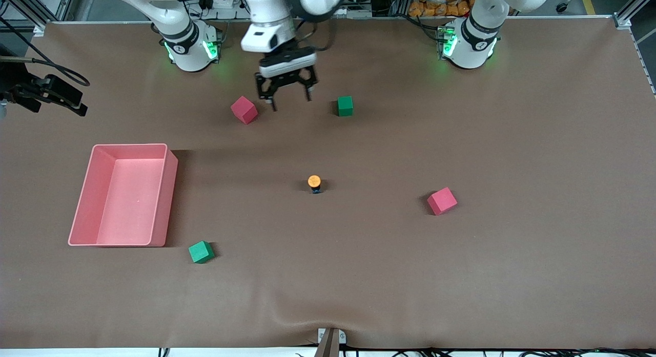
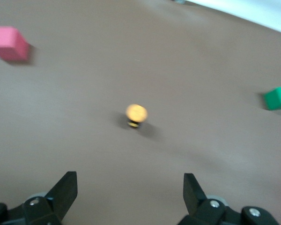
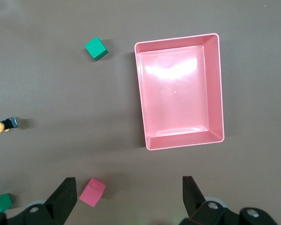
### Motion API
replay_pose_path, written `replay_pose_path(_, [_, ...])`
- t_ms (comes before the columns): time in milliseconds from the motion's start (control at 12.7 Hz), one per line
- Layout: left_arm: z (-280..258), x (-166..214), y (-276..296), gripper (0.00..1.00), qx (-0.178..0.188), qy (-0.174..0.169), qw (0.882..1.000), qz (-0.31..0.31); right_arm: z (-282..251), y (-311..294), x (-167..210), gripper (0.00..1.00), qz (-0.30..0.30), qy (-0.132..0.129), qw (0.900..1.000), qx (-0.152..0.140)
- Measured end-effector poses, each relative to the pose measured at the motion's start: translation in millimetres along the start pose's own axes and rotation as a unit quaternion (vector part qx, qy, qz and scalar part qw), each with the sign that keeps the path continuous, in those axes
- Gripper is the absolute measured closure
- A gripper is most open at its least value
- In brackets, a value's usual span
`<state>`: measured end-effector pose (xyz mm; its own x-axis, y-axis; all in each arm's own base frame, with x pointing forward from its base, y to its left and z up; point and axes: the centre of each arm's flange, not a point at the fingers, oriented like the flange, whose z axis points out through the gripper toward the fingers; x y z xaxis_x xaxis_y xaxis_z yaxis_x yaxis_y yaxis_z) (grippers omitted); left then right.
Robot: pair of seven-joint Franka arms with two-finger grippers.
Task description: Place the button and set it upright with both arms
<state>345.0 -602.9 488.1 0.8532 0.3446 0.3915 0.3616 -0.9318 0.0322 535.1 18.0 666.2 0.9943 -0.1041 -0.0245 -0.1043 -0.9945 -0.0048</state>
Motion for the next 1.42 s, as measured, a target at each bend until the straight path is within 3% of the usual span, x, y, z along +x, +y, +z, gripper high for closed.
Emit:
replay_pose_path(157, [-32,81,-45,0.00,0.034,-0.024,0.998,0.035,0,0,0,0.00,0.000,0.000,1.000,0.000])
replay_pose_path(394, [-59,183,-114,0.00,0.039,-0.074,0.994,0.069,1,0,0,0.00,0.000,-0.001,1.000,0.000])
replay_pose_path(866, [-36,346,-274,0.00,0.036,-0.175,0.975,0.134,1,0,0,0.00,0.000,-0.001,1.000,0.000])
replay_pose_path(1102, [-21,386,-334,0.00,0.019,-0.203,0.962,0.180,1,0,0,0.00,0.000,-0.002,1.000,0.000])
replay_pose_path(1417, [-37,404,-400,0.00,-0.013,-0.210,0.951,0.225,1,1,0,0.00,0.001,-0.003,1.000,0.000])
